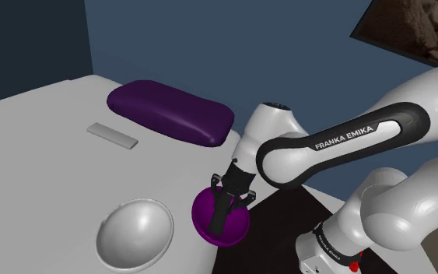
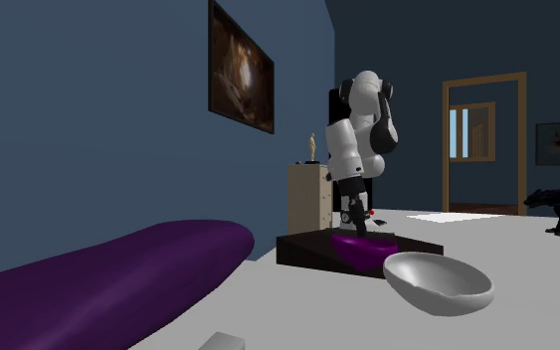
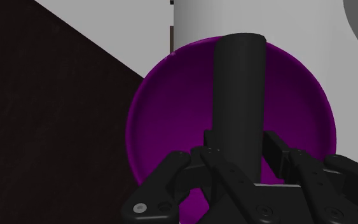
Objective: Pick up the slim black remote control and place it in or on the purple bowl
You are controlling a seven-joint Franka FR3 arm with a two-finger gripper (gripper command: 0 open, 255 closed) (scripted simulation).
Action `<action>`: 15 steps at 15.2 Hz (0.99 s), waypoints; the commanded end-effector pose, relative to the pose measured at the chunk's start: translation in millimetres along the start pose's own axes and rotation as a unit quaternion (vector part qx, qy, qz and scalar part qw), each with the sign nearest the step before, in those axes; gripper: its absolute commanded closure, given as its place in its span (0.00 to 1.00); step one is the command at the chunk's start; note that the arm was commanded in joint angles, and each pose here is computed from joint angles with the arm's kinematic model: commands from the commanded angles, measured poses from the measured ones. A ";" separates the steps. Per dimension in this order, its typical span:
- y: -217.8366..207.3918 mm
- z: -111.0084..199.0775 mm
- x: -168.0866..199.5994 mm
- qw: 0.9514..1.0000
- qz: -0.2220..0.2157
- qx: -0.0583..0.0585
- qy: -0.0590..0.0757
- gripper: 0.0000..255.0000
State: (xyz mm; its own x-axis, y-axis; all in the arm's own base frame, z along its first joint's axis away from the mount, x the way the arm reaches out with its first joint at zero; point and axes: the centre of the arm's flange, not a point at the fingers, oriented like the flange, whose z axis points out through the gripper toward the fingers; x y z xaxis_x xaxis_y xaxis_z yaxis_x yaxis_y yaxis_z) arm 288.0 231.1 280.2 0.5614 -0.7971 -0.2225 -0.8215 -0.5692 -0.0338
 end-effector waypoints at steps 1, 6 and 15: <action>0.3 0.8 -0.1 1.000 0.000 -0.001 0.000 1.00; 0.4 0.8 0.0 1.000 0.000 -0.001 0.000 0.00; 0.3 -49.2 -0.1 1.000 0.000 -0.001 0.000 0.00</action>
State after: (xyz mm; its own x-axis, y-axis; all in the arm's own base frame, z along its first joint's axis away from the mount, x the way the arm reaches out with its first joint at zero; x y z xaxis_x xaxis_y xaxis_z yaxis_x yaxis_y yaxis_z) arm 293.3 222.9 322.2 0.5615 -0.7970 -0.2226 -0.8215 -0.5692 -0.0340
